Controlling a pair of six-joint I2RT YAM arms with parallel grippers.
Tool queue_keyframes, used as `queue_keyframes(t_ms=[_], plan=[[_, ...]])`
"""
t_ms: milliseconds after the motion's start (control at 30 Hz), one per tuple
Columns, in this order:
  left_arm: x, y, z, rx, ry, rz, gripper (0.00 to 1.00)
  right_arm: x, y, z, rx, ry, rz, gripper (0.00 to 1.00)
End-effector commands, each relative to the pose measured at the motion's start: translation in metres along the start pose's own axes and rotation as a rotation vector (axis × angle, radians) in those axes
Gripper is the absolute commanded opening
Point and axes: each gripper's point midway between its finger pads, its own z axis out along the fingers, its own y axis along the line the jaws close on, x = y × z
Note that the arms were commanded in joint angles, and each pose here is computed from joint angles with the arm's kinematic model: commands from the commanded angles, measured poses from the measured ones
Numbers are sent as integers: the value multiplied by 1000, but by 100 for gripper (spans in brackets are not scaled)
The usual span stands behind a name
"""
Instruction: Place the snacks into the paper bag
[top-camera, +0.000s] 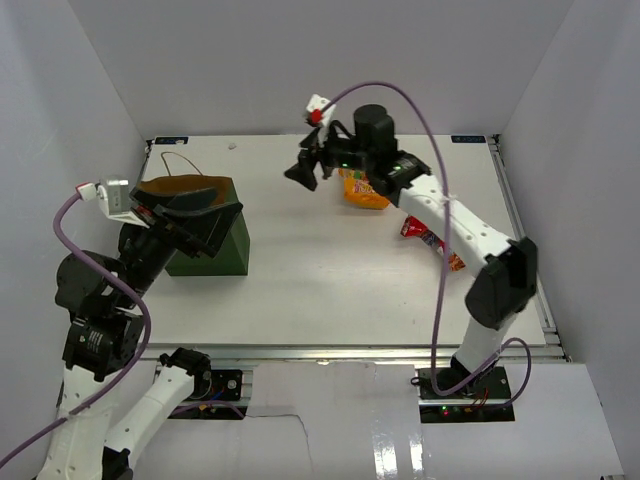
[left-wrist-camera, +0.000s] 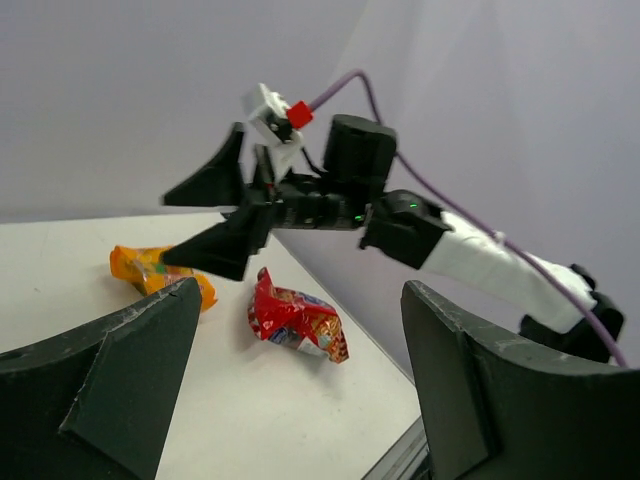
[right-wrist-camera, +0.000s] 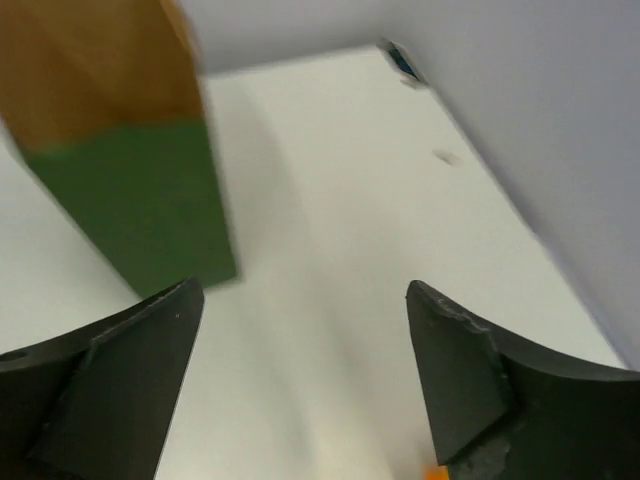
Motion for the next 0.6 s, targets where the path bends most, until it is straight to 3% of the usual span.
queue_keyframes(t_ms=[0, 33, 100, 133, 300, 400, 567], plan=[[26, 12, 8, -4, 78, -27, 92, 87, -43, -83, 237, 345, -203, 91], [30, 13, 10, 1, 90, -35, 92, 92, -52, -110, 324, 395, -235, 96], [39, 16, 14, 7, 122, -44, 92, 121, -82, -170, 540, 534, -244, 92], [42, 17, 15, 10, 129, -43, 92, 155, -82, -192, 571, 617, -199, 91], [46, 21, 22, 15, 146, -25, 92, 198, -97, -282, 706, 803, -148, 90], [48, 22, 25, 18, 153, -22, 92, 229, -97, -315, 726, 954, -99, 90], [48, 22, 23, 17, 148, -29, 92, 259, -97, -341, 735, 1061, -30, 90]])
